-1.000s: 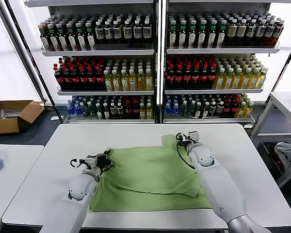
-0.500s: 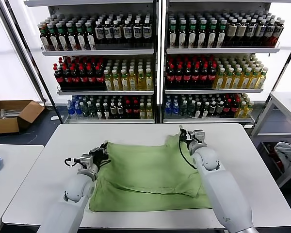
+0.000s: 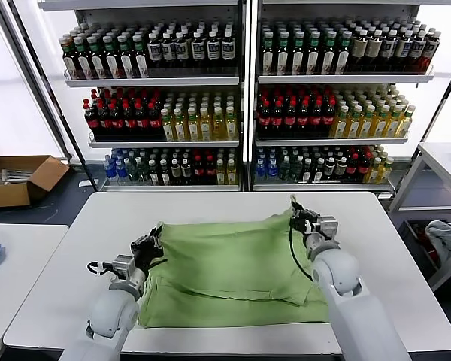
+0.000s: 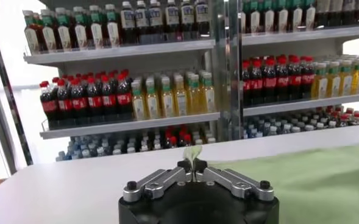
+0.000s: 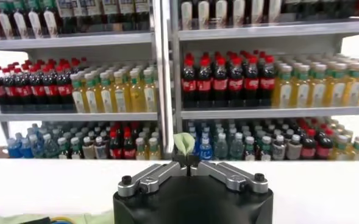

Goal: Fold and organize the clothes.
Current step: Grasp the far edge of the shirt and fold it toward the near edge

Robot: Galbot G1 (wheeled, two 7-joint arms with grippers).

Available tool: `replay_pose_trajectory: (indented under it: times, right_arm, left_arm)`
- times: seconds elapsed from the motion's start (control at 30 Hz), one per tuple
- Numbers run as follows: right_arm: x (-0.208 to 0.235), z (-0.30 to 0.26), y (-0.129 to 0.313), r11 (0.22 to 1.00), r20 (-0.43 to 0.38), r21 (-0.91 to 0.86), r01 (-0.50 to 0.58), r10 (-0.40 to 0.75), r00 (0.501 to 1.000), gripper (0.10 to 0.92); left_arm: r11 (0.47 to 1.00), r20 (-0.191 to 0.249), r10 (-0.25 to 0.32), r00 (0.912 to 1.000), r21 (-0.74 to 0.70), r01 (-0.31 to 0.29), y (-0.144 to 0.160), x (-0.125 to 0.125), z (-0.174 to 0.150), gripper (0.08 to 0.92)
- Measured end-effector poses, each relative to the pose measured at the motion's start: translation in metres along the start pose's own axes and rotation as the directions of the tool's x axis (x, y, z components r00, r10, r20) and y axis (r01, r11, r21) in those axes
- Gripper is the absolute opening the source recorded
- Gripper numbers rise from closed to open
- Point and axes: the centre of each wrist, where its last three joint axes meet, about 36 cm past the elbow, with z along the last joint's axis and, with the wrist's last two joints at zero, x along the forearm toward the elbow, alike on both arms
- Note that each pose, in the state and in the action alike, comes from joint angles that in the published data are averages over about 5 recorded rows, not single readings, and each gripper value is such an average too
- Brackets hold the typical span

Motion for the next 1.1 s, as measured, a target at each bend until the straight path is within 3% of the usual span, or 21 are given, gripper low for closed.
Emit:
replay_pose_trajectory:
  times: [0.57, 1.1]
  right_arm:
    - [0.101, 0.048, -0.013, 0.995, -0.107, 0.000, -0.104, 0.103, 0.989, 0.106]
    - [0.111, 0.083, -0.007, 0.990, -0.190, 0.042, -0.136, 0.142, 0.971, 0.106]
  left_arm:
    - [1.000, -0.062, 0.021, 0.9978, -0.015, -0.022, -0.025, 0.066, 0.036, 0.089]
    - [0.997, -0.131, 0.014, 0.9912, -0.070, -0.024, -0.020, 0.078, 0.062, 0.089]
